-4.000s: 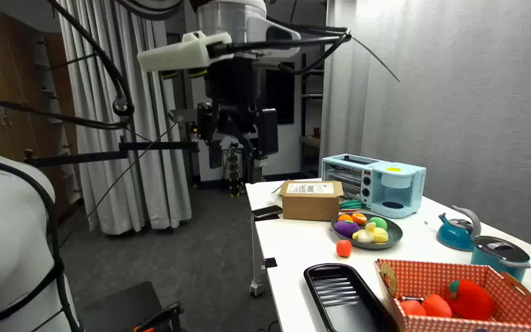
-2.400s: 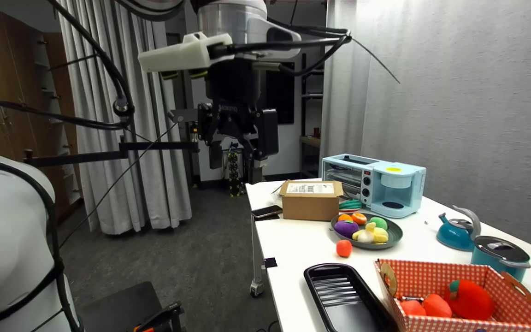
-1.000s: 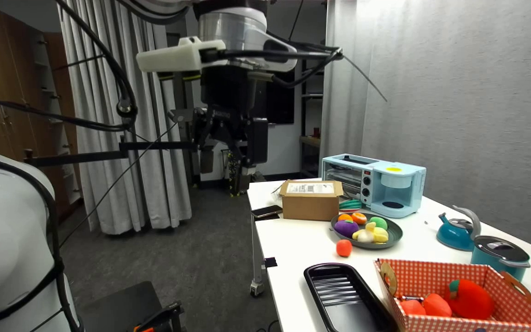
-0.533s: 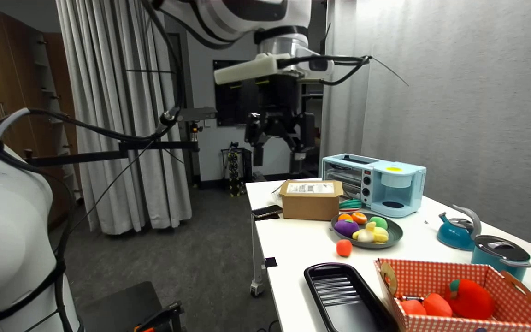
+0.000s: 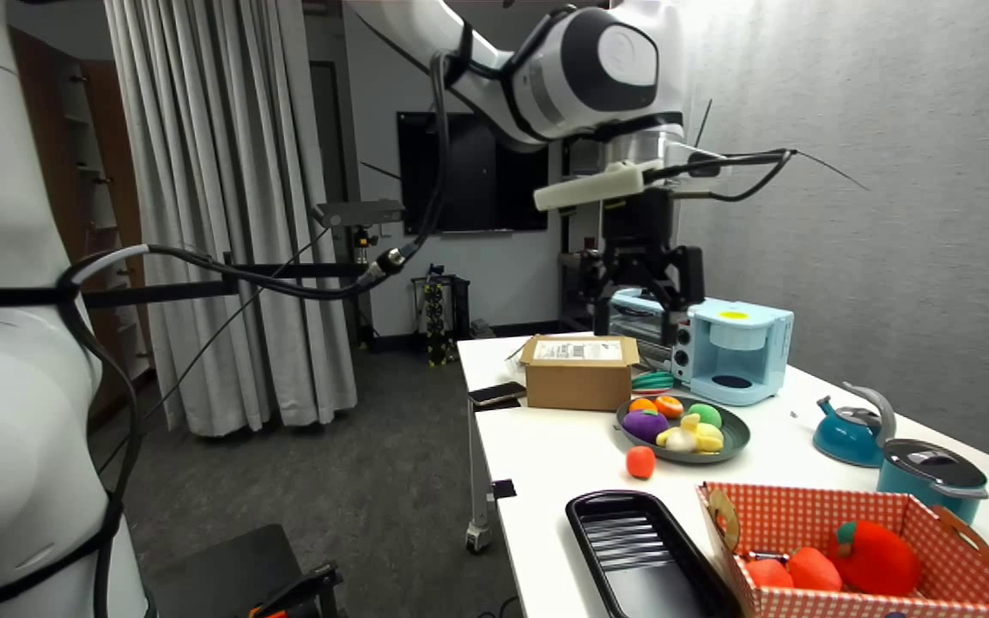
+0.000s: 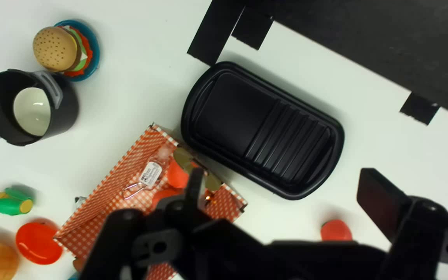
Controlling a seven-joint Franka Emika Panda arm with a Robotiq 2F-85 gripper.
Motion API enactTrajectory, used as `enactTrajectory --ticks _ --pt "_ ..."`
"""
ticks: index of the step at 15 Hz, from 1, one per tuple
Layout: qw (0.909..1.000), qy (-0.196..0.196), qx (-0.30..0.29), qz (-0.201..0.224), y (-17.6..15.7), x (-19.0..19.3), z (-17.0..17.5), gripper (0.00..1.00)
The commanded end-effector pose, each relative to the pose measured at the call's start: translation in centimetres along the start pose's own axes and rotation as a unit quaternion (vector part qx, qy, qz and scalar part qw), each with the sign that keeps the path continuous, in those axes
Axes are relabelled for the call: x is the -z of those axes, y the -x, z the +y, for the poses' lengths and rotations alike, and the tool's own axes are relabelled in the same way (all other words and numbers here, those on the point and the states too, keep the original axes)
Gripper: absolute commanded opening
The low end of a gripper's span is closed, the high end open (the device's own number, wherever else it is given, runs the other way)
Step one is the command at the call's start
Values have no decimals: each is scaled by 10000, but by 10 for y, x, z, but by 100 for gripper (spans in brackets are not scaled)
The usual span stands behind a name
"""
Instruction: Move the box to the left
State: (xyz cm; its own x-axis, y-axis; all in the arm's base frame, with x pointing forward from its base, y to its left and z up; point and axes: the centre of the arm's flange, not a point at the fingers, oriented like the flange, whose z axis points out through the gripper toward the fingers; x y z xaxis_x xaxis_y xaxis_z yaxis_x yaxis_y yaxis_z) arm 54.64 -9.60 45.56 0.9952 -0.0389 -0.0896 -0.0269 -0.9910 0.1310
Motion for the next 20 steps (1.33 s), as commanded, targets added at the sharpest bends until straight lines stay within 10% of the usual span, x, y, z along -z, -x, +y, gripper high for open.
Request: enactTrajectory --ticks 1,20 --pt "9975 349 -607 88 -43 -7 25 100" --pt "9907 663 -1138 -329 -138 -144 118 91"
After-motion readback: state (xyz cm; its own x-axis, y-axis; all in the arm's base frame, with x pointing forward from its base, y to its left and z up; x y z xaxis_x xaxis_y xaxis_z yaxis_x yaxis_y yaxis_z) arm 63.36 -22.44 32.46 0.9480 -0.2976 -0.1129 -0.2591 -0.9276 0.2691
